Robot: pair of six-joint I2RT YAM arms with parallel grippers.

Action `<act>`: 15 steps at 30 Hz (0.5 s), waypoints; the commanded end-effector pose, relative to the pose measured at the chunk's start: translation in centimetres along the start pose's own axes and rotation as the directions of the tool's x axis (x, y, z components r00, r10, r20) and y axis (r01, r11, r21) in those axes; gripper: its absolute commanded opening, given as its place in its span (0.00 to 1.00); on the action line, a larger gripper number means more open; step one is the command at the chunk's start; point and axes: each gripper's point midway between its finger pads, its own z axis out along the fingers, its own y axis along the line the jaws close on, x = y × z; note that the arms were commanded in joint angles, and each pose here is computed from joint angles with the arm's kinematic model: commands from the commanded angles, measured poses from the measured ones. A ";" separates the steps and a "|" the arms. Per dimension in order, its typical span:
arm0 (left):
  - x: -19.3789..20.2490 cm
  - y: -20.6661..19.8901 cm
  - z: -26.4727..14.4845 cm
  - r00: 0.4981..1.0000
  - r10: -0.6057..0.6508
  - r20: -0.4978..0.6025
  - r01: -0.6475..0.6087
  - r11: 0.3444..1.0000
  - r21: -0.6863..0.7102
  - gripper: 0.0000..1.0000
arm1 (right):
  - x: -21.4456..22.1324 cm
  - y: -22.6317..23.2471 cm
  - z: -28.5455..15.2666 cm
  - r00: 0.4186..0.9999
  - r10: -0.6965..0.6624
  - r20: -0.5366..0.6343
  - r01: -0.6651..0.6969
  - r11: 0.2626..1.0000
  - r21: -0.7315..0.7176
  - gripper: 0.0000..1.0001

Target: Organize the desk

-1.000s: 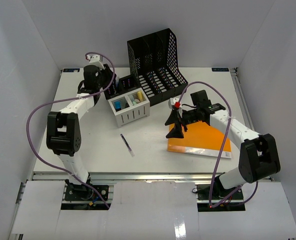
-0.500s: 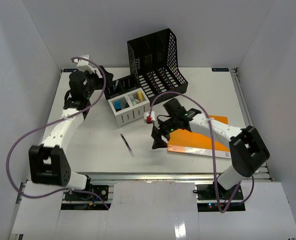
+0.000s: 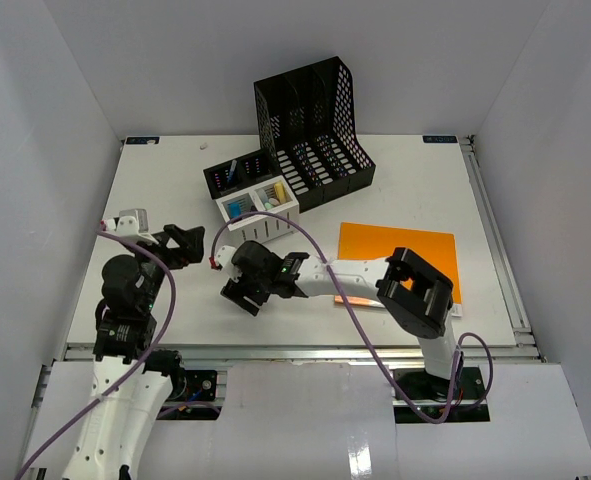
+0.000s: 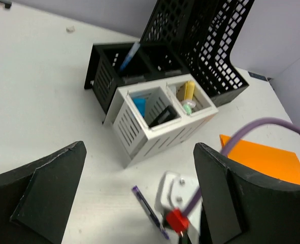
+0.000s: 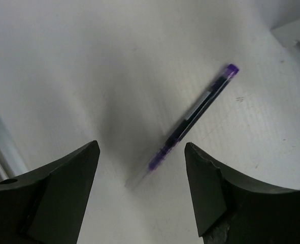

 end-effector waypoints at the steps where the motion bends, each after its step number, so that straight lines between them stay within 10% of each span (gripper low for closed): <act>1: 2.1 1.0 -1.7 0.996 -0.087 -0.034 0.086 0.995 -0.051 0.98 | -1.0 -4.5 1.6 0.994 0.106 0.027 -0.110 0.963 0.246 0.69; 15: 8.1 1.3 -3.9 0.839 -0.521 -0.158 0.484 0.846 -0.222 0.95 | 3.1 -2.7 2.5 0.994 0.092 -0.060 -0.081 0.984 0.156 0.17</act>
